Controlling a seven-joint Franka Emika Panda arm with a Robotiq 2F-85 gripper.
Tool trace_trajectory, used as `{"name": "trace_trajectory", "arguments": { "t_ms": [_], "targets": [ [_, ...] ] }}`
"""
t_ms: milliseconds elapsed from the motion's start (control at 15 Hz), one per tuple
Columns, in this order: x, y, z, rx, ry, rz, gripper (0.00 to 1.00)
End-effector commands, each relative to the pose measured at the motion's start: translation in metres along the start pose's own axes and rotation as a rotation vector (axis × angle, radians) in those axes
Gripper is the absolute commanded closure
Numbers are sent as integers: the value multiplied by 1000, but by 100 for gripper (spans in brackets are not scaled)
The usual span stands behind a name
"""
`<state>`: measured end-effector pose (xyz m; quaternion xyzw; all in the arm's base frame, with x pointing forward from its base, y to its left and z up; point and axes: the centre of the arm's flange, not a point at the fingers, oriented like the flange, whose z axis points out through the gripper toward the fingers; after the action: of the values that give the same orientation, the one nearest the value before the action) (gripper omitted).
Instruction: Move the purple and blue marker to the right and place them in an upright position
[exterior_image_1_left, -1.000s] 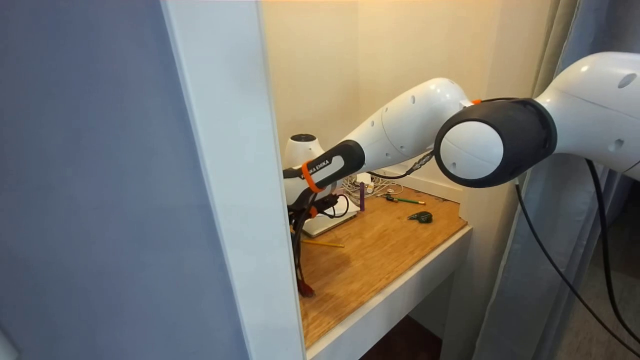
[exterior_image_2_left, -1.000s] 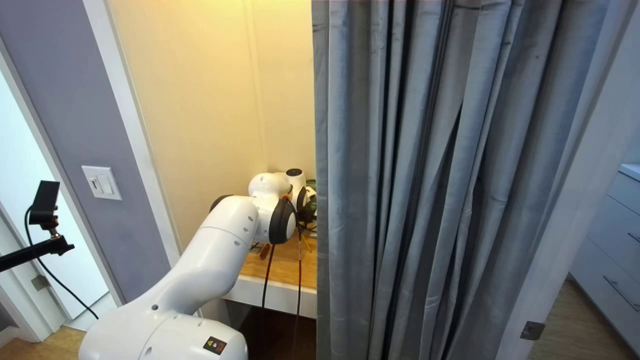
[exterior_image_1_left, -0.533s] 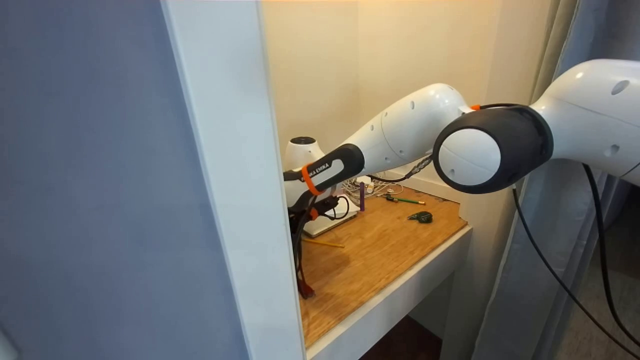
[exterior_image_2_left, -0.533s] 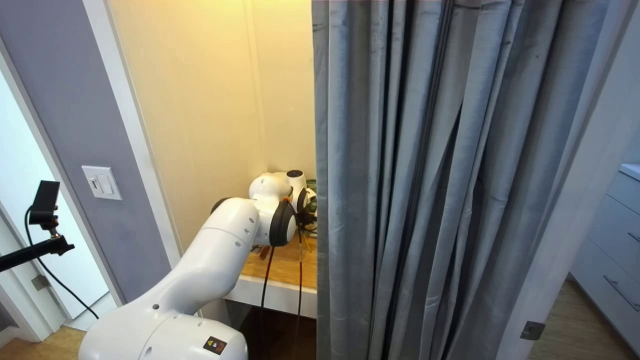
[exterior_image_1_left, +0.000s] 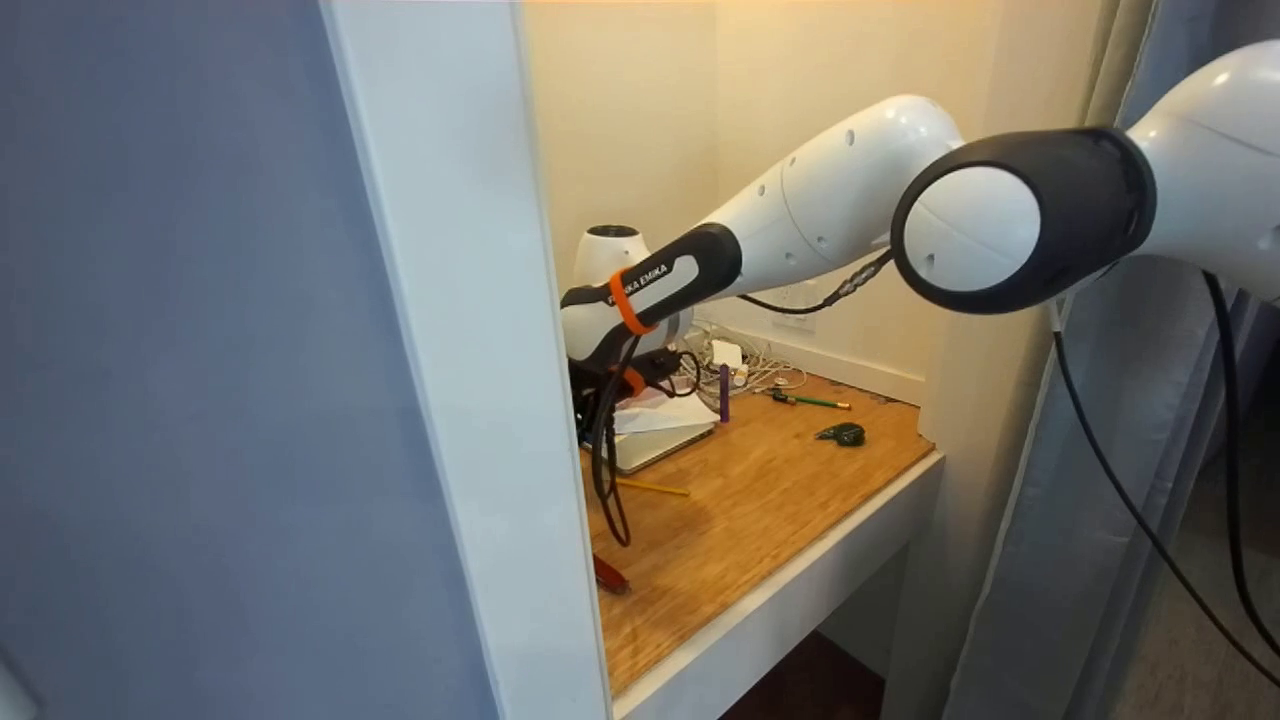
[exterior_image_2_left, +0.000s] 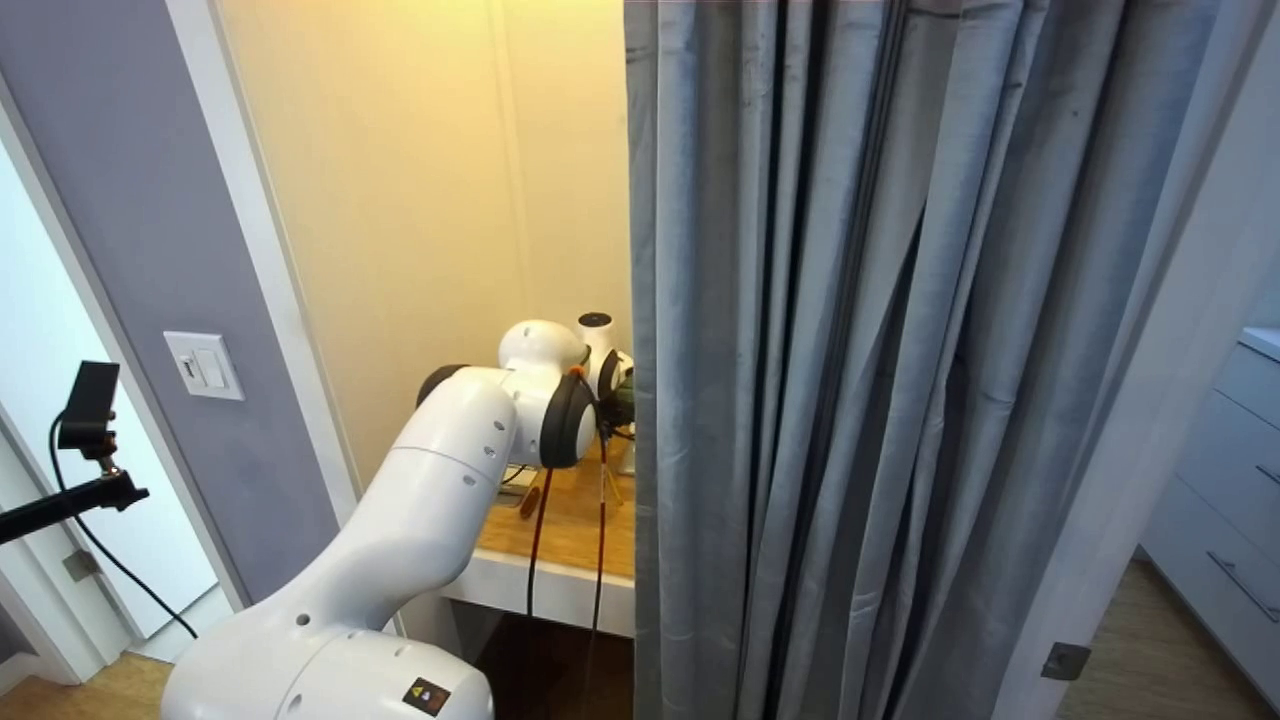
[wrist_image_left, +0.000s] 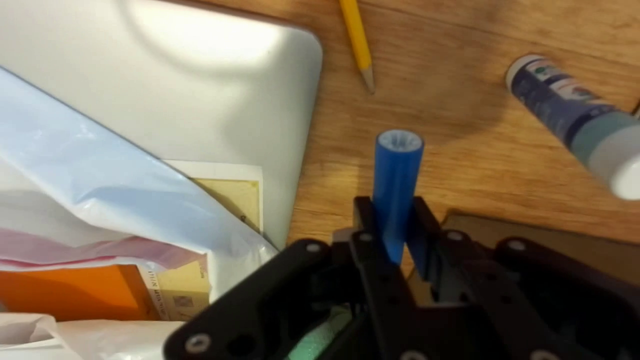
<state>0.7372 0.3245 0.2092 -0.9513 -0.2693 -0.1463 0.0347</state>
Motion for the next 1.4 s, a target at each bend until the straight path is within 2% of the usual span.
{"name": "trace_trajectory", "arguments": {
  "t_ms": [0,200,467,600,800,867,1000,1333],
  "targets": [
    [-67,22,-39,7,-5,-34,91],
    [-89,50,-40,1,43,-48,91],
    [-131,81,-30,13,63,-33,91],
    [-156,90,-27,50,46,21,91],
    [-192,101,-33,41,-18,88,92],
    [-142,111,4,28,-4,55,80],
    [-161,116,-2,28,-28,72,80],
    [-165,111,-10,31,-34,73,80]
  ]
}}
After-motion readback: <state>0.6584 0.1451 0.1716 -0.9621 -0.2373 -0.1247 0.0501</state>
